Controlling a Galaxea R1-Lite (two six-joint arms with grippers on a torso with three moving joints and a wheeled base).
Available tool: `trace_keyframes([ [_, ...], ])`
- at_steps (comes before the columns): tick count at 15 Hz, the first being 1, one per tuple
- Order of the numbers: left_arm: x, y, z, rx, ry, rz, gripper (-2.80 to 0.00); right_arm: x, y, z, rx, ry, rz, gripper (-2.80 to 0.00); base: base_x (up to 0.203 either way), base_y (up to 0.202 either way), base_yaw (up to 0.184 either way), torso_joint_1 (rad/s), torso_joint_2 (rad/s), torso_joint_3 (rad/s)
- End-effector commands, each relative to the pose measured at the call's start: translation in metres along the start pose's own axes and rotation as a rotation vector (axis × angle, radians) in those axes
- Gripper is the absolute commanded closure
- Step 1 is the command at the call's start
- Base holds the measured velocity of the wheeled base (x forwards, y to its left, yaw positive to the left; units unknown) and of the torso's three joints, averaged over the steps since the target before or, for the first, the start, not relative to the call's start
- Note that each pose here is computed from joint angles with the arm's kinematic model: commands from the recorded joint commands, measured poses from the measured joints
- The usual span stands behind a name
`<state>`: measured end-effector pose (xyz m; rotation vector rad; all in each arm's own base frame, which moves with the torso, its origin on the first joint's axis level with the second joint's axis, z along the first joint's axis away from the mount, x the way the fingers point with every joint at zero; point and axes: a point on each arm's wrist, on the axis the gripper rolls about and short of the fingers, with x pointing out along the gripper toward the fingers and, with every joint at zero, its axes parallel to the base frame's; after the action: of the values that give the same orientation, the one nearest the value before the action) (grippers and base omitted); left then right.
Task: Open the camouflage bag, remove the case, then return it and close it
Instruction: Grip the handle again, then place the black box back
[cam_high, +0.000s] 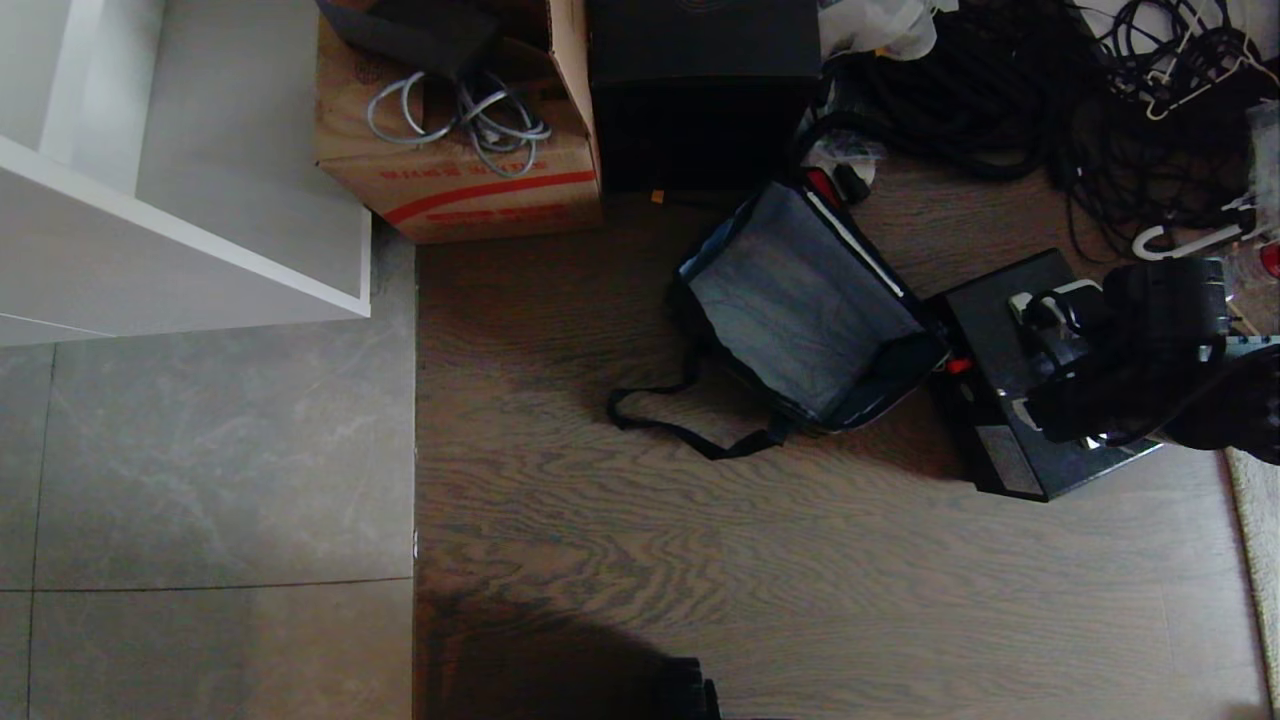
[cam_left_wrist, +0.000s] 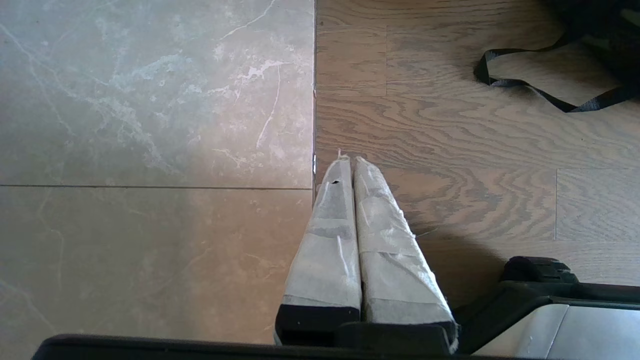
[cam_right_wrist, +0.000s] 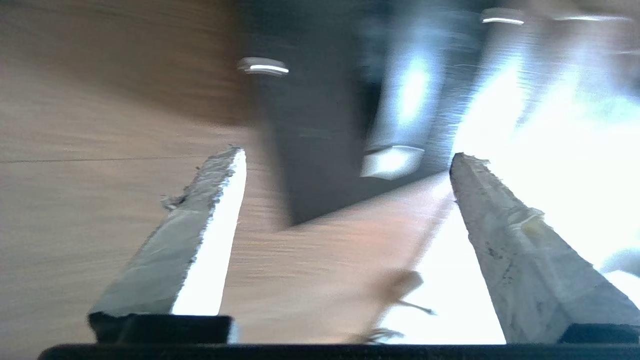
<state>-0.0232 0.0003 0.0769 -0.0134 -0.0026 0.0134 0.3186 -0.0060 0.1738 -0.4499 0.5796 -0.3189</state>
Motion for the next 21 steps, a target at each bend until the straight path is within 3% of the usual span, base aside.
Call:
trace_keyframes([
  [1,0.000,0.000,0.000,0.000,-0.001,0.000,0.00,0.005,0.000,0.000,-0.060,-0.006,-0.104,-2.80,0.000,0.000,0.000,0.000,0.00,0.000],
  [4,0.000,0.000,0.000,0.000,-0.001,0.000,0.00,0.027,0.008,0.002,-0.120,-0.073,-0.221,-2.80,0.000,0.000,0.000,0.000,0.00,0.000],
  [6,0.000,0.000,0.000,0.000,-0.001,0.000,0.00,0.038,0.004,0.006,-0.180,-0.098,-0.351,-2.80,0.000,0.000,0.000,0.000,0.00,0.000],
  [8,0.000,0.000,0.000,0.000,-0.001,0.000,0.00,0.054,0.008,0.004,-0.213,-0.079,-0.453,-2.80,0.000,0.000,0.000,0.000,0.00,0.000],
  [10,0.000,0.000,0.000,0.000,-0.001,0.000,0.00,0.063,0.009,0.010,-0.187,-0.107,-0.512,-2.80,0.000,0.000,0.000,0.000,0.00,0.000],
  [12,0.000,0.000,0.000,0.000,-0.001,0.000,0.00,0.064,0.014,0.010,-0.201,-0.047,-0.572,-2.80,0.000,0.000,0.000,0.000,0.00,0.000],
  [21,0.000,0.000,0.000,0.000,-0.001,0.000,0.00,0.045,0.056,0.033,-0.141,-0.151,-0.518,-2.80,0.000,0.000,0.000,0.000,0.00,0.000],
])
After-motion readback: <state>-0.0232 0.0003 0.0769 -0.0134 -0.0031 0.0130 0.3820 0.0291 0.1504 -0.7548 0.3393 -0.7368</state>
